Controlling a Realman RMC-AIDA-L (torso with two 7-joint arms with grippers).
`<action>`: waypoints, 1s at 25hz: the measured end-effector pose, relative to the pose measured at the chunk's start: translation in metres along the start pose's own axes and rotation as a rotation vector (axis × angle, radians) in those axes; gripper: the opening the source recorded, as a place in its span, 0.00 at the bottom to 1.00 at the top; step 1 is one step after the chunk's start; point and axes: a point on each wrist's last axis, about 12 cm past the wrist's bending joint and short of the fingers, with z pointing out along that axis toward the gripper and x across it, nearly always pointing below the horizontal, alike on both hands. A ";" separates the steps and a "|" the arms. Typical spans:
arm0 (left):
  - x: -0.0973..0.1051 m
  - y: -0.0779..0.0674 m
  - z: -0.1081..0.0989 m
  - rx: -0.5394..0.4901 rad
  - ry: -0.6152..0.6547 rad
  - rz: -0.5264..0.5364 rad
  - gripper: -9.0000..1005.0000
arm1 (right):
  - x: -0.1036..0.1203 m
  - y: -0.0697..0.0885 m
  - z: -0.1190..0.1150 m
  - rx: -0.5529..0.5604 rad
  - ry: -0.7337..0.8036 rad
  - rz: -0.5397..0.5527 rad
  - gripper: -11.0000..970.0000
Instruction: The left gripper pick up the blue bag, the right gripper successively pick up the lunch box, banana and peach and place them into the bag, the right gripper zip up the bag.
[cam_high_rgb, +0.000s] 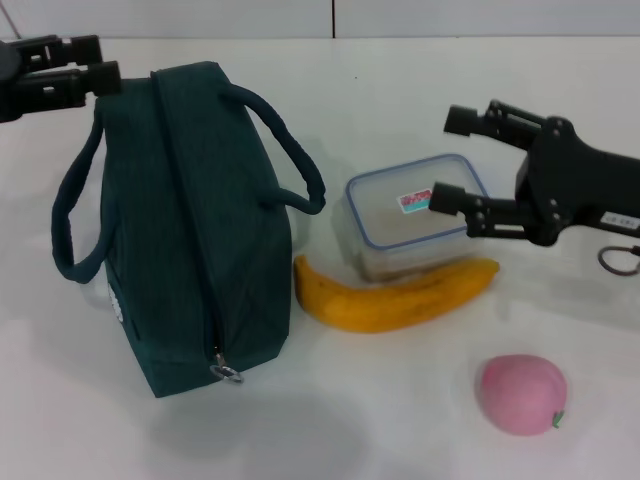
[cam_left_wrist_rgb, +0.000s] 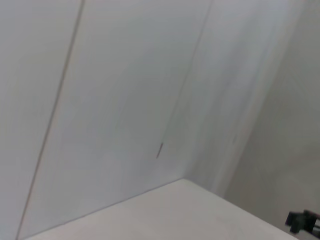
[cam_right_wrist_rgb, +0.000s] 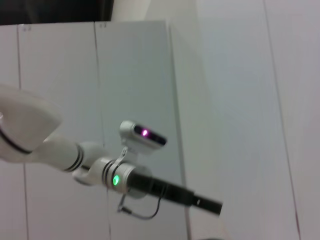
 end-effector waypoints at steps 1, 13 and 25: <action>0.002 0.000 -0.002 -0.009 0.009 -0.014 0.81 | -0.001 -0.001 0.002 0.004 -0.009 -0.006 0.88; 0.019 -0.003 -0.024 -0.091 0.061 -0.135 0.81 | -0.005 -0.012 0.035 -0.002 0.010 -0.092 0.88; 0.021 -0.003 -0.017 -0.078 0.124 -0.265 0.81 | -0.009 -0.020 0.054 0.011 0.019 -0.115 0.88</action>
